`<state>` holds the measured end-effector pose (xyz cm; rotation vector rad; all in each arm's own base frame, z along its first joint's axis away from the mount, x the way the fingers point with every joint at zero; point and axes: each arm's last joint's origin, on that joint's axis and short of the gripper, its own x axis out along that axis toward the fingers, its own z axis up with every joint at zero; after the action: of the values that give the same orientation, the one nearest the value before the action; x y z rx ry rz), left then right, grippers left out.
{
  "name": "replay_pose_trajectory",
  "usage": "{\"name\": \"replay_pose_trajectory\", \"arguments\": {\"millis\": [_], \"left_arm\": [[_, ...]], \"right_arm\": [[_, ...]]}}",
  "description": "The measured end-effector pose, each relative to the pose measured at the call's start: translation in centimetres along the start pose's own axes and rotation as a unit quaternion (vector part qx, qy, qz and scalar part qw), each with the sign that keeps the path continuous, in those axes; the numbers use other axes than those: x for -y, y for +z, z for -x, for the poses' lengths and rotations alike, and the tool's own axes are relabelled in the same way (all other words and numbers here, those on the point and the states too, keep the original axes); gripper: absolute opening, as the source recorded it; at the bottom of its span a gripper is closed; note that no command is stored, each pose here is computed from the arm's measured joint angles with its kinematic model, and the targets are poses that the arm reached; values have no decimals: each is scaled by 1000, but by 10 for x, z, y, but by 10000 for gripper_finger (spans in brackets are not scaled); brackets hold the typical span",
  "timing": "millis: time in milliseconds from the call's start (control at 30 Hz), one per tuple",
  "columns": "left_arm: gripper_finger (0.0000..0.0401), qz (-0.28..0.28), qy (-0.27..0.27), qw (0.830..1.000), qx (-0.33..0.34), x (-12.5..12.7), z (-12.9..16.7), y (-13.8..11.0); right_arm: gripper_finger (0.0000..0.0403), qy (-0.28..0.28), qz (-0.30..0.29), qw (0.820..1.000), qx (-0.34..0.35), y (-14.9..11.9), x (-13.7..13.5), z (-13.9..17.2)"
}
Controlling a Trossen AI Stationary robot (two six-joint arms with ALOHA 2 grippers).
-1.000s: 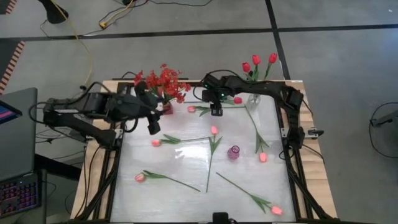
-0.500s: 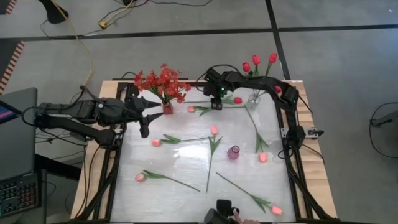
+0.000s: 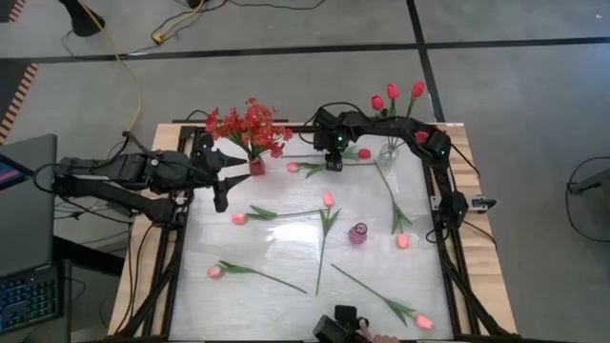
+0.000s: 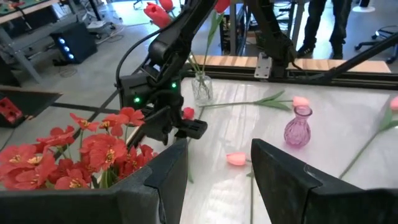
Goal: Sort flowers into vase by color
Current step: Put the red tulip into the transparent flower vase
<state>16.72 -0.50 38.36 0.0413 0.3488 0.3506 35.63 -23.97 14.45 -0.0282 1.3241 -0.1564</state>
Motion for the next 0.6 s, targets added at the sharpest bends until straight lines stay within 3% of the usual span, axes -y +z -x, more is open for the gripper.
{"name": "replay_pose_trajectory", "arguments": {"millis": [200, 400, 500, 600], "left_arm": [[165, 3, 0, 1000, 2, 0, 0, 0], [165, 8, 0, 1000, 5, 0, 0, 1], [165, 16, 0, 1000, 5, 0, 0, 1], [165, 23, -3, 1000, 5, 0, 0, 1]], "right_arm": [[183, 9, -1, 1000, -13, -2, -1, -6], [75, -2, 1, 1000, -20, -3, -2, 2], [22, -30, 2, 999, -33, -1, -5, 4], [21, -80, 6, 995, -54, 4, -8, 7]]}}
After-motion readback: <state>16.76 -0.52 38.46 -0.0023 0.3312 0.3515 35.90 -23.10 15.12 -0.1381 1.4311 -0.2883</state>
